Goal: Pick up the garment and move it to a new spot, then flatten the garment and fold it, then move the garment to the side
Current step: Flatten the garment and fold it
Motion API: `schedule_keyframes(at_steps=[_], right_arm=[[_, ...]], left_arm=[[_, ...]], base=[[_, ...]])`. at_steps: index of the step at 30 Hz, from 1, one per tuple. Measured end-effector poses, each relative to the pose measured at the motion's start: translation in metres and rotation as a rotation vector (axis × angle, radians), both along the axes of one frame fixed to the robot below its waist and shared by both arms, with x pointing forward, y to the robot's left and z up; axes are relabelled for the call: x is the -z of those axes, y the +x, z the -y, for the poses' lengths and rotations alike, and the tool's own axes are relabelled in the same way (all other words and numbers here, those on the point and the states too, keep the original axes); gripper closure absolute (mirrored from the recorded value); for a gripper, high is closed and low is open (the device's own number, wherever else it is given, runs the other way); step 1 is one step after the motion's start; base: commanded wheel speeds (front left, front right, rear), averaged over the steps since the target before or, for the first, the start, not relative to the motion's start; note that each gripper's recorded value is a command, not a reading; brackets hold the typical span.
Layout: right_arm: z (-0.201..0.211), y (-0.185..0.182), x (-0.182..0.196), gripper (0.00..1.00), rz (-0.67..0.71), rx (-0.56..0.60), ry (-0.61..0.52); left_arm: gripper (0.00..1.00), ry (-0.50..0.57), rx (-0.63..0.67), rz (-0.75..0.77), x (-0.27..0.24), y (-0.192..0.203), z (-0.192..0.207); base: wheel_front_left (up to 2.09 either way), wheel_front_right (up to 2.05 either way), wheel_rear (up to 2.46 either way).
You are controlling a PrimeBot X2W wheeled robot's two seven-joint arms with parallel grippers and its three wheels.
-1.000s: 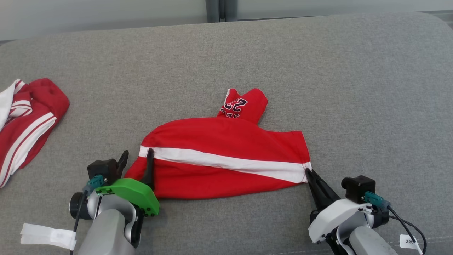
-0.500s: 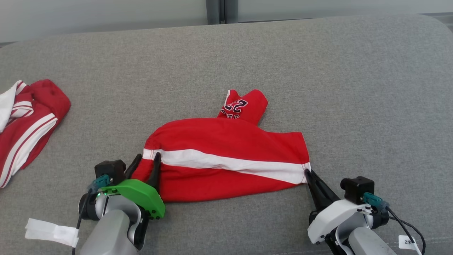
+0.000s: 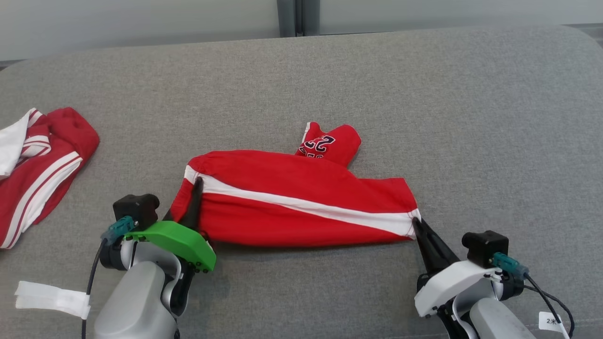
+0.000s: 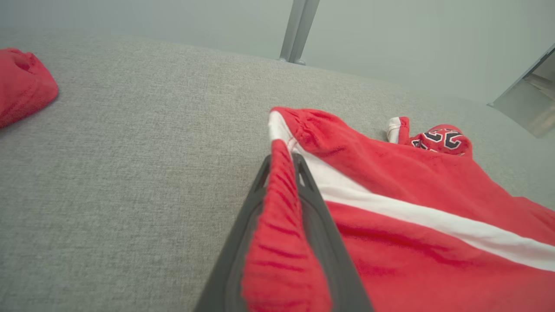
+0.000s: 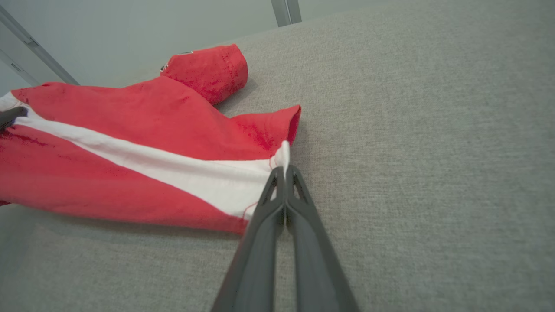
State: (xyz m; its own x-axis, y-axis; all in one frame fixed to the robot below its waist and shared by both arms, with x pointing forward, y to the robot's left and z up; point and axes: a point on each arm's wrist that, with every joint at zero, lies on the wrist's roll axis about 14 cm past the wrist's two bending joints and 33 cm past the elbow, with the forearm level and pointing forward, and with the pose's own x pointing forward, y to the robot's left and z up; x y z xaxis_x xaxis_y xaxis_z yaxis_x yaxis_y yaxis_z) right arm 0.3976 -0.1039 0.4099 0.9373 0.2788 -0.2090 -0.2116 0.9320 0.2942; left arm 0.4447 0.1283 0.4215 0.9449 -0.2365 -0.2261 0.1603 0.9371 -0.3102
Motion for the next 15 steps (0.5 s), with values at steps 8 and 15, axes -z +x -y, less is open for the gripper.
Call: schedule_keyframes(at_steps=[8,15], right_arm=[[0.014,0.037,-0.075,1.00,0.226,0.041,0.033],[0.020,0.057,-0.131,1.00,0.383,0.045,0.036]], left_arm=[[1.00,-0.081,0.020,0.166,-0.061,0.008,-0.001],[1.00,-0.083,0.064,0.252,-0.104,0.017,-0.010]], base=[[0.00,0.00,0.00],[0.00,0.00,0.00]])
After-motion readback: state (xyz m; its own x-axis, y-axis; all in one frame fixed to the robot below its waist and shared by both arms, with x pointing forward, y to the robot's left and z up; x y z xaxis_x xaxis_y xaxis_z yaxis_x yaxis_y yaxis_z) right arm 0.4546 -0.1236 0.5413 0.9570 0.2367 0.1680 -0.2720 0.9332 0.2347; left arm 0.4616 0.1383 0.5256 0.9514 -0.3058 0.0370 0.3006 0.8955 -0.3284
